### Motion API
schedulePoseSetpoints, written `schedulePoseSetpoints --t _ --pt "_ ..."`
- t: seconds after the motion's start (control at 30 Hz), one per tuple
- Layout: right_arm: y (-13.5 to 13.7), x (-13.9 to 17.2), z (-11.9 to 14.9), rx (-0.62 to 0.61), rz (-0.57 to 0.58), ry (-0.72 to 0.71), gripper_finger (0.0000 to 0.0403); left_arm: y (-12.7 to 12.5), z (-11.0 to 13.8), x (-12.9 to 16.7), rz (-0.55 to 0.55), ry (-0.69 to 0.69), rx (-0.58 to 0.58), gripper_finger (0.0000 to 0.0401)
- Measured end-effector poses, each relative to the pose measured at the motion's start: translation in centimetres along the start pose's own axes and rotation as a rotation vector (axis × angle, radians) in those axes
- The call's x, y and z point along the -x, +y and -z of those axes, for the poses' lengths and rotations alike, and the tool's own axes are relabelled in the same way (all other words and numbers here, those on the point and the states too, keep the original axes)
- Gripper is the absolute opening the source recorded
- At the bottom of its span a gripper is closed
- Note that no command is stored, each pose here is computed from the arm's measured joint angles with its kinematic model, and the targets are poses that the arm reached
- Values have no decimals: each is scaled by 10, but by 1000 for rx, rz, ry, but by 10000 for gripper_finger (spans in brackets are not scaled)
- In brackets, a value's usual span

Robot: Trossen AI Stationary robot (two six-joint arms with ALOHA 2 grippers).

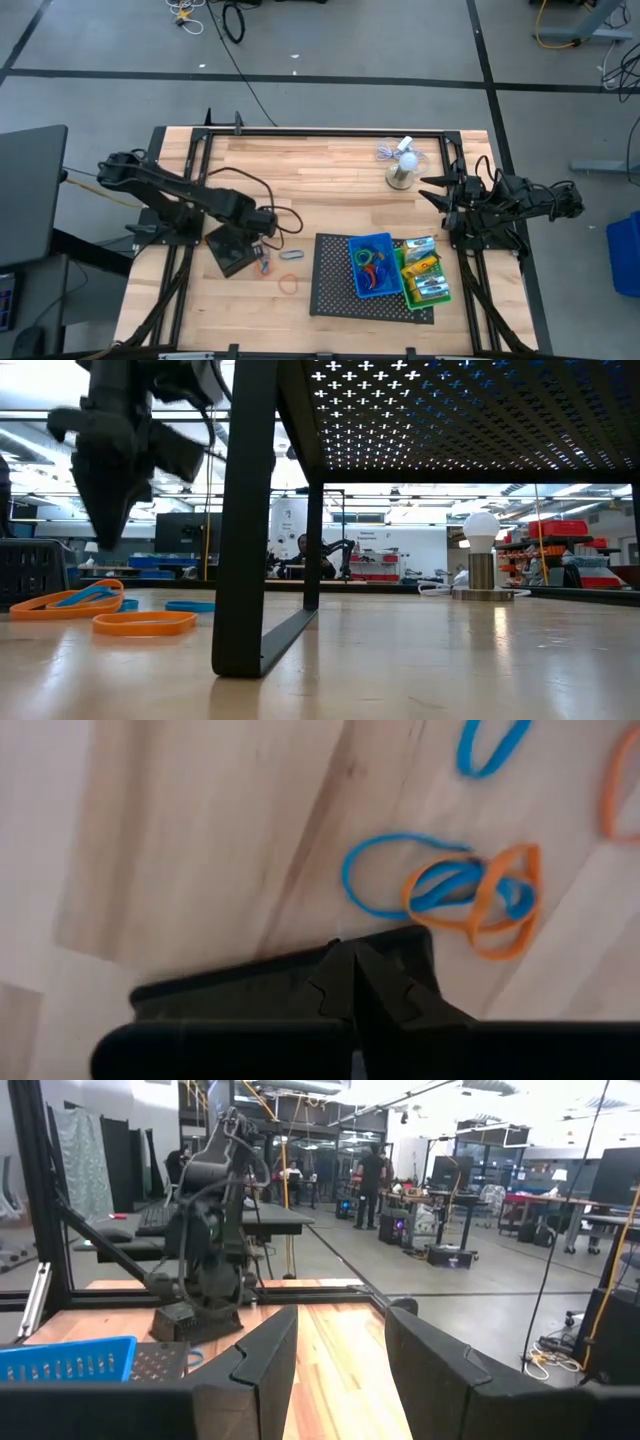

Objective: Pick & Place Office Desk Supplies
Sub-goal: Put the black bin on the table upright

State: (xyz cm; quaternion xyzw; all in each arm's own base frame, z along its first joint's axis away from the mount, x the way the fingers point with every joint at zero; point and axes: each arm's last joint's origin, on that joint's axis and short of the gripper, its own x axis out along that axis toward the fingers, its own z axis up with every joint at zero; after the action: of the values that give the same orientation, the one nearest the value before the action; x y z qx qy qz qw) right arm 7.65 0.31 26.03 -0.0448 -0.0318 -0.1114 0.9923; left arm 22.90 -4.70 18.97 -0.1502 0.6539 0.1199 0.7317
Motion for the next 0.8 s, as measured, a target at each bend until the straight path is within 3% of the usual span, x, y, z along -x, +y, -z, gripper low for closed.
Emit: schedulePoseSetpoints --t 0.27,0.8 --pt "0 0 0 7 -4 0 160 -4 -1 -23 -31 107 -2 1" --pt "0 0 -2 24 -6 -22 160 -21 29 -17 -144 173 61 1"
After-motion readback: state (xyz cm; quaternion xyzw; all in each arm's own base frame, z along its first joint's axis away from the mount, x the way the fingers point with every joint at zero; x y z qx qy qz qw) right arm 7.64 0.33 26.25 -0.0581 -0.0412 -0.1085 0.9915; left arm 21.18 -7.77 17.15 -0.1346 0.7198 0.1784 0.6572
